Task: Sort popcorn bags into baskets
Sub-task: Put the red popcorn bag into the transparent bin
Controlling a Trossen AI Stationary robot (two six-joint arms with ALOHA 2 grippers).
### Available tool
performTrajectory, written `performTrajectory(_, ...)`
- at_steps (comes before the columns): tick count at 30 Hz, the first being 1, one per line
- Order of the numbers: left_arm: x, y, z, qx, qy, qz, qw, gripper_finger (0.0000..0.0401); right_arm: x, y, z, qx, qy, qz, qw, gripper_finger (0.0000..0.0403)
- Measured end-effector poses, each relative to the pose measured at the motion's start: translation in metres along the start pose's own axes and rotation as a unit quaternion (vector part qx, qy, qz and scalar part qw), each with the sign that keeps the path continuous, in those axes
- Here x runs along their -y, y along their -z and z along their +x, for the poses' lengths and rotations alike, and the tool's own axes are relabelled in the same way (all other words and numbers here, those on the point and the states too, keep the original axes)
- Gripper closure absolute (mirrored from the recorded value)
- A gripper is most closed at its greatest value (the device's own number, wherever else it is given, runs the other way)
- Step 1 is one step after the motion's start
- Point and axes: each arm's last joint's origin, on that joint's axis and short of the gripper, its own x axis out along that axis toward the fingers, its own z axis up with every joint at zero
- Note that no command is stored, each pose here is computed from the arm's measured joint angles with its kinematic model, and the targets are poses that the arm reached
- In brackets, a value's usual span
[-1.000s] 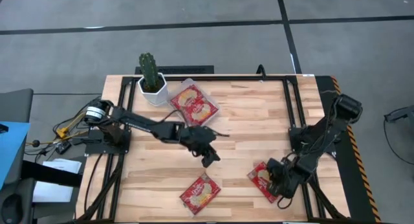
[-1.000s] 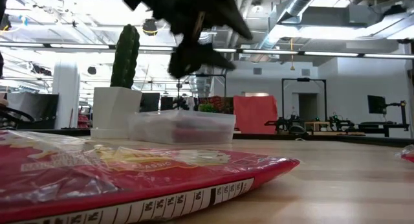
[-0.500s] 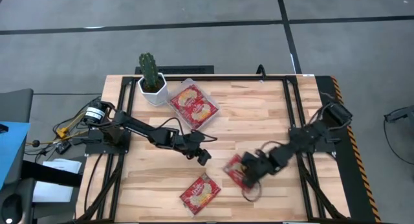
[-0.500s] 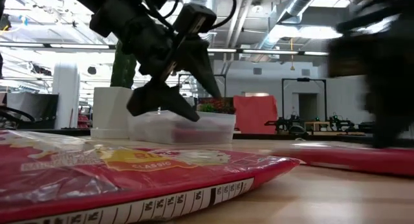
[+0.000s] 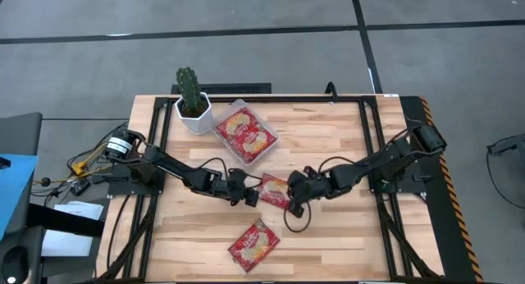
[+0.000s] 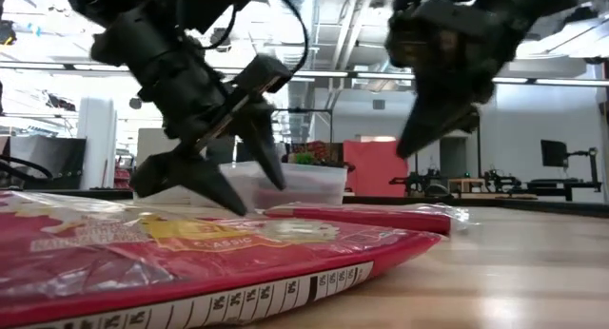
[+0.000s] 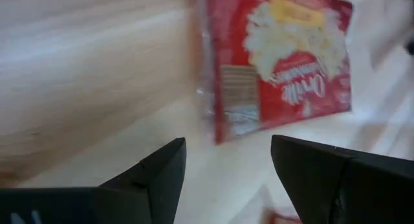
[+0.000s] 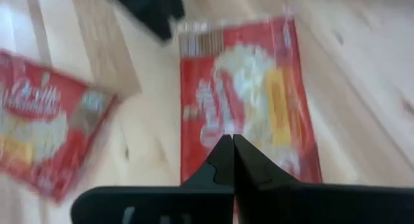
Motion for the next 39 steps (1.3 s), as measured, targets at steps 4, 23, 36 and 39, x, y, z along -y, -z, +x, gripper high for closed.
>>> performTrajectory(4,-0.012,0.008,-0.001,0.034,-0.013,-0.046,0.998,0.0186,0.000,0.015,-0.004,-0.024,0.042,0.013,0.999,0.0384)
performTrajectory(23,-0.015,0.026,0.008,0.071,0.041,-0.114,0.990,0.0186,-0.016,0.031,0.053,-0.054,0.023,0.043,0.997,0.0384)
performTrajectory(36,-0.017,0.027,0.015,0.097,0.040,-0.103,0.989,0.0186,-0.043,-0.002,0.056,-0.030,-0.017,-0.028,0.999,0.0383)
performTrajectory(39,-0.017,0.027,0.015,0.099,0.038,-0.108,0.988,0.0186,-0.045,-0.006,0.053,-0.042,-0.013,-0.035,0.998,0.0388)
